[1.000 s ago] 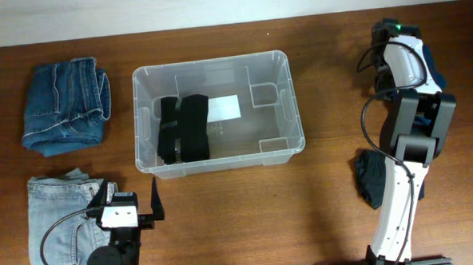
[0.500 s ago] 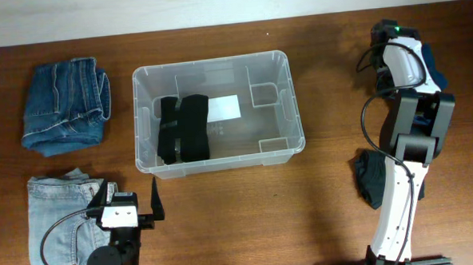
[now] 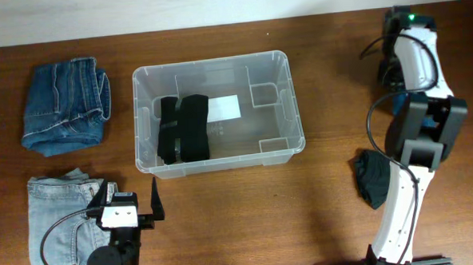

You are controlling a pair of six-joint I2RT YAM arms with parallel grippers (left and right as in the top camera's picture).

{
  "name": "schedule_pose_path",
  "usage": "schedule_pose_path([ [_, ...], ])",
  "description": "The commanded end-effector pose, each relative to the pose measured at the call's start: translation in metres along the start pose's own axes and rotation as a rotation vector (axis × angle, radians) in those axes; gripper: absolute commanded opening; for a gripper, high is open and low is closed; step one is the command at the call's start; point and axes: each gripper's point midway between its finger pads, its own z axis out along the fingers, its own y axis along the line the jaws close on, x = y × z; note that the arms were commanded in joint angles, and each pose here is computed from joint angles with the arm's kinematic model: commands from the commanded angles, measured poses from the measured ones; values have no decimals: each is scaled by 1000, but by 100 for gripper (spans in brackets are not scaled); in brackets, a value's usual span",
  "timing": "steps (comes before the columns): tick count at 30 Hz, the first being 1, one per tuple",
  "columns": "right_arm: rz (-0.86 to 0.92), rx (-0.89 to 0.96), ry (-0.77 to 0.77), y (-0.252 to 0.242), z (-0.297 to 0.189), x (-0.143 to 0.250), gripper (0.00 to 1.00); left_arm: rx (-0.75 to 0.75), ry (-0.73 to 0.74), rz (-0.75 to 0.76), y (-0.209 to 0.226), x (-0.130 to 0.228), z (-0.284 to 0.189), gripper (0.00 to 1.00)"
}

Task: Pack container
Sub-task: 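Lower the right gripper and grasp the folded teal garment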

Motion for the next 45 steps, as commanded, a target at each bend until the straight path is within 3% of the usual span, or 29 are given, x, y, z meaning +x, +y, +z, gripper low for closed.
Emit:
schedule_pose_path([
  [1, 100, -220, -187, -16, -106, -10, 39, 9, -1, 9, -2, 1, 0, 99],
  [9, 105, -322, -314, -45, -210, 36, 40, 9, -1, 9, -2, 1, 0, 99],
  [14, 113, -326, -354, -55, -226, 42, 56, 9, -1, 9, -2, 1, 0, 99],
  [21, 21, -277, -278, -25, -174, 20, 67, 9, -1, 9, -2, 1, 0, 99],
  [24, 11, -191, -246, -16, -138, 3, 80, 9, -1, 9, -2, 1, 0, 99],
  [27, -9, -81, -184, -12, -98, -4, 86, 9, -1, 9, -2, 1, 0, 100],
  [35, -101, -16, -39, 36, -7, -3, 89, 9, -1, 9, -2, 1, 0, 99],
  [41, -137, 3, -31, 63, 20, -5, 91, 10, -1, 9, -2, 1, 0, 99],
  [45, -141, 76, -38, 57, 27, -8, 93, 9, -1, 9, -2, 1, 0, 99],
])
